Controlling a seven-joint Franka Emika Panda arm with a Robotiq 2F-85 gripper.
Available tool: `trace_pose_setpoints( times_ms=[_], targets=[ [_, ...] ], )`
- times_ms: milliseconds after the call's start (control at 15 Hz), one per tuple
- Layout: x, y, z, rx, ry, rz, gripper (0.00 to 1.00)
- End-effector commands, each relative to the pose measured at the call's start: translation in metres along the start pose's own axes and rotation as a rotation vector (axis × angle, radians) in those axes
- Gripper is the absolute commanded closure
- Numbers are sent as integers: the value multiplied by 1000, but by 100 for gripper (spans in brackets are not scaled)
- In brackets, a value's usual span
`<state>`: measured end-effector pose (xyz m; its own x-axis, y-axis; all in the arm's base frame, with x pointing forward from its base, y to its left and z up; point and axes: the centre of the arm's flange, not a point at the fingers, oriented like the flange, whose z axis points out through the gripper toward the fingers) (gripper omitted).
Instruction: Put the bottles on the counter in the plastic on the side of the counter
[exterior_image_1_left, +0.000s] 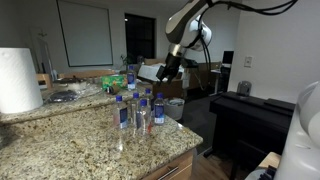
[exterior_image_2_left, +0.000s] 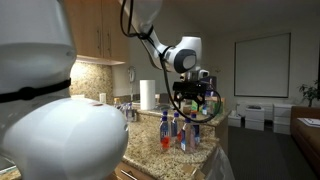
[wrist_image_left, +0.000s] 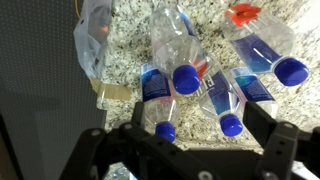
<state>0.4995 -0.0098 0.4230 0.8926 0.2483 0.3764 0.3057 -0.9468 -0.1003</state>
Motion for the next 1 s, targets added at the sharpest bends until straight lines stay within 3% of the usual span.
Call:
trace_pose_setpoints(
  times_ms=[0,133,333,600,933],
  targets=[
    [17,17,38,158,-49,-56,0],
    [21,12,55,220,-120,-79,0],
    [28,12,64,169,-207,-102,0],
    [40,13,65,57,-231,-185,0],
    [45,-6,76,101,-259,-242,0]
  ],
)
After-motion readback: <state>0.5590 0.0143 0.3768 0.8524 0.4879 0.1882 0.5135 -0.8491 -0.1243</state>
